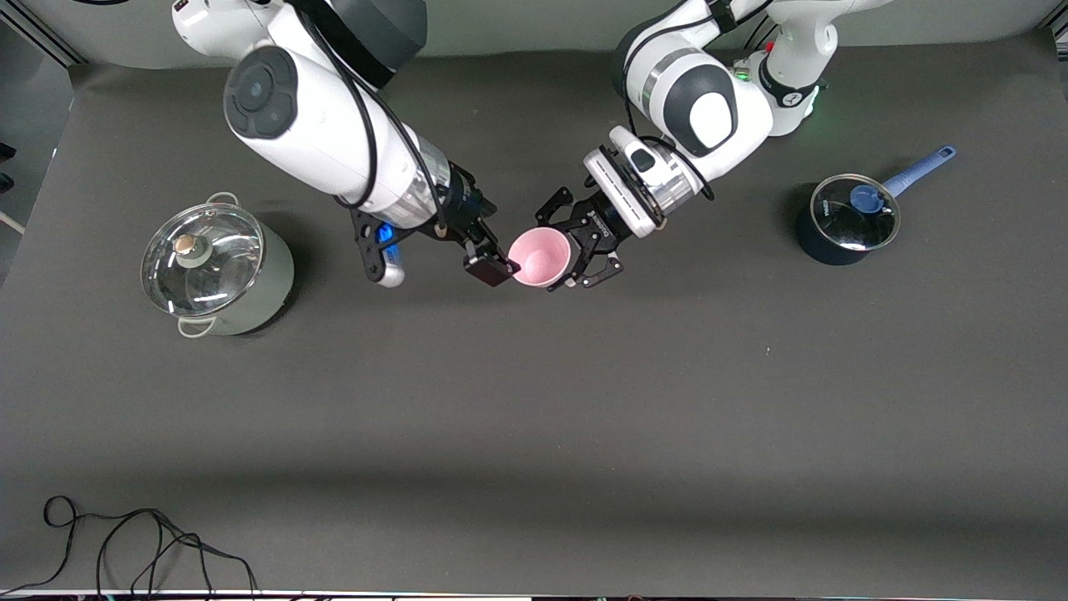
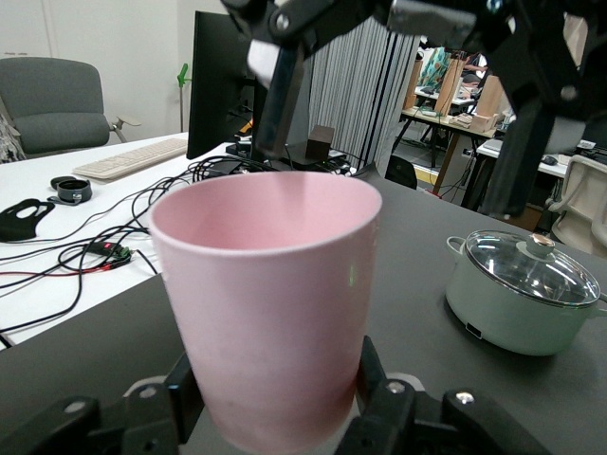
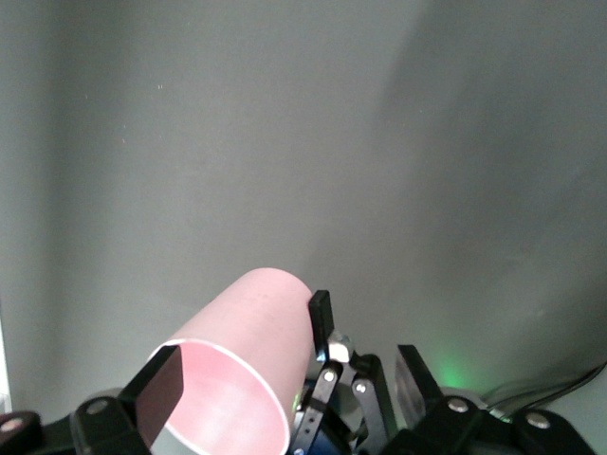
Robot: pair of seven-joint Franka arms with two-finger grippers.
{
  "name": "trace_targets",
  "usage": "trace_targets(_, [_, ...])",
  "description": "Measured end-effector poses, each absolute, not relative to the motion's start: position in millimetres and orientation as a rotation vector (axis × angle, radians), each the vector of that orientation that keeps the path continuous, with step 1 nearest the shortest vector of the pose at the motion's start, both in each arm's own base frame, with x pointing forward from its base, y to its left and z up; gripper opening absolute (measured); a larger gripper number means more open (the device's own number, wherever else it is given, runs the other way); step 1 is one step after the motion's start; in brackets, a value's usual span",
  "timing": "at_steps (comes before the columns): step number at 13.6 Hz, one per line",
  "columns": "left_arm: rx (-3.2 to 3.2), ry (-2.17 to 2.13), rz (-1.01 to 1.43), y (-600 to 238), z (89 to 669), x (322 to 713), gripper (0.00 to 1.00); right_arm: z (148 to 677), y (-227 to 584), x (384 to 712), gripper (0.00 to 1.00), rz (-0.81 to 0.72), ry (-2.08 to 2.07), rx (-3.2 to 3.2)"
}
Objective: Transfer pink cup from left to right arm
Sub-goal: 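Close the right gripper on the pink cup's side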
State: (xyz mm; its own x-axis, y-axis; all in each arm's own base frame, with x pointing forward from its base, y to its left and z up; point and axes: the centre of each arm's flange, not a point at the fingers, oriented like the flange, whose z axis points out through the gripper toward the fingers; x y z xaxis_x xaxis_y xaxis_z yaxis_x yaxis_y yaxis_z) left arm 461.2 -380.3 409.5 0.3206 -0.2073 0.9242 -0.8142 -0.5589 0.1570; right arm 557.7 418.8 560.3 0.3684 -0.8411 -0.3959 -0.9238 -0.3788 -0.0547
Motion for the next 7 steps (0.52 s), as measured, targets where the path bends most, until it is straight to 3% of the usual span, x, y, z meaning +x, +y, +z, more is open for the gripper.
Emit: trace_targets(7, [1.964, -0.895, 1.239, -378.8, 408.6, 462.6, 0.65, 547.9, 442.9, 544.8, 0.96, 0.432, 1.319, -2.507])
